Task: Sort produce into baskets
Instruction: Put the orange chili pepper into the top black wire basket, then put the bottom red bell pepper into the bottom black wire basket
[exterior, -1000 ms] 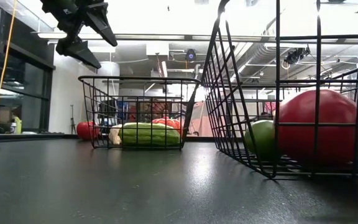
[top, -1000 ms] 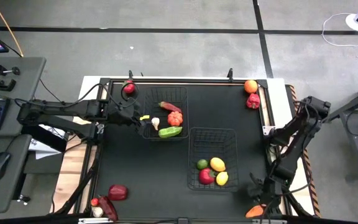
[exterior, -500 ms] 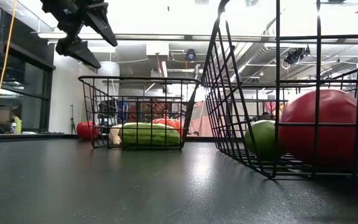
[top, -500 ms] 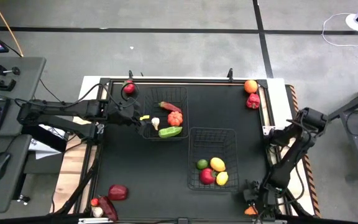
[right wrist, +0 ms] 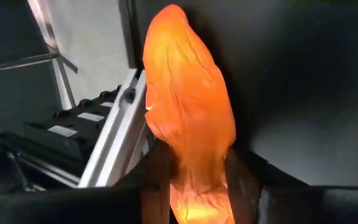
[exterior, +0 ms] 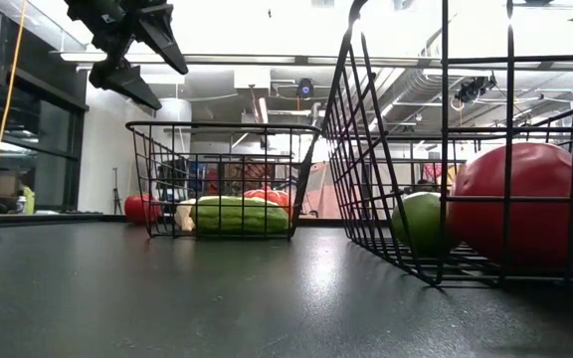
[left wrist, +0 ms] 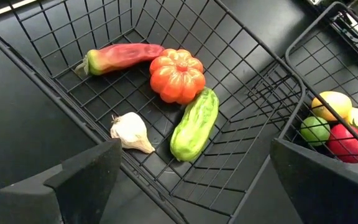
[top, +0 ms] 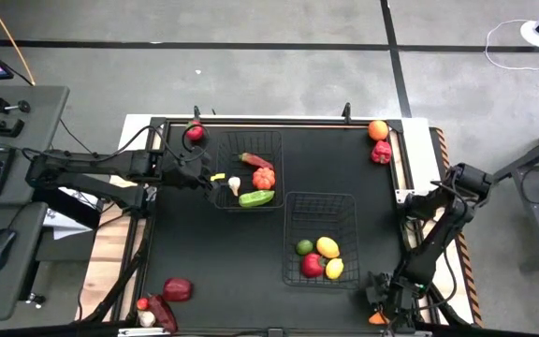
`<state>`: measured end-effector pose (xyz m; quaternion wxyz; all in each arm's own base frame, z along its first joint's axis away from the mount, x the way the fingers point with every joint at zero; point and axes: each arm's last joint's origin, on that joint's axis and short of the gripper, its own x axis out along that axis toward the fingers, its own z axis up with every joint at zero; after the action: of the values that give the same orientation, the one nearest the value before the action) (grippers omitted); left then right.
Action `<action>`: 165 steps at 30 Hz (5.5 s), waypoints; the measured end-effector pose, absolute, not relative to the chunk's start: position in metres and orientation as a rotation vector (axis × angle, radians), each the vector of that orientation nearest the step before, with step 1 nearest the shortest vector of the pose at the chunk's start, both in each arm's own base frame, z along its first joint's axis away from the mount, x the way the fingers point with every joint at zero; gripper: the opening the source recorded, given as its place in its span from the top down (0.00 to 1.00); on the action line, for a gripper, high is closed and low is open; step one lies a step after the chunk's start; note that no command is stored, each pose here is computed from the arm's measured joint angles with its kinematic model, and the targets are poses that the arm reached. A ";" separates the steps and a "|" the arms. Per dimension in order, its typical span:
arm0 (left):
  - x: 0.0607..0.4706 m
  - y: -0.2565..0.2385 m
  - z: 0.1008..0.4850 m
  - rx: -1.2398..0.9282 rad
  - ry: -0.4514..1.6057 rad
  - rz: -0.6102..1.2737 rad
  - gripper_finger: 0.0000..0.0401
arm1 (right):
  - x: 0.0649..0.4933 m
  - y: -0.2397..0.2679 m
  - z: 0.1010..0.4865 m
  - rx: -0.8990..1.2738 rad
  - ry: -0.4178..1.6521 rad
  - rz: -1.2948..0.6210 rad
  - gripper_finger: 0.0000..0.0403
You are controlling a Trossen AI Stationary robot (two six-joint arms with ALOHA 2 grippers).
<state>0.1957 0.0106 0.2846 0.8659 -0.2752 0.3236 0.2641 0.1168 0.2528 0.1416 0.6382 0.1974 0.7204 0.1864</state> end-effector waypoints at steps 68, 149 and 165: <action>0.192 0.012 0.379 -0.665 -0.125 0.035 0.00 | 0.360 -0.054 0.262 0.748 0.121 -0.287 0.45; 0.201 -0.130 0.260 -0.240 1.320 0.081 0.32 | 0.256 -0.071 0.330 0.405 0.338 -0.380 0.45; 0.374 -0.031 0.297 -0.026 0.594 0.047 0.30 | 0.202 -0.058 0.369 0.402 0.190 -0.440 0.45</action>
<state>0.3740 -0.0307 0.2974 0.9559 -0.0130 0.2925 0.0230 0.2025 -0.0581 0.3690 0.9515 0.1978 0.0932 -0.2163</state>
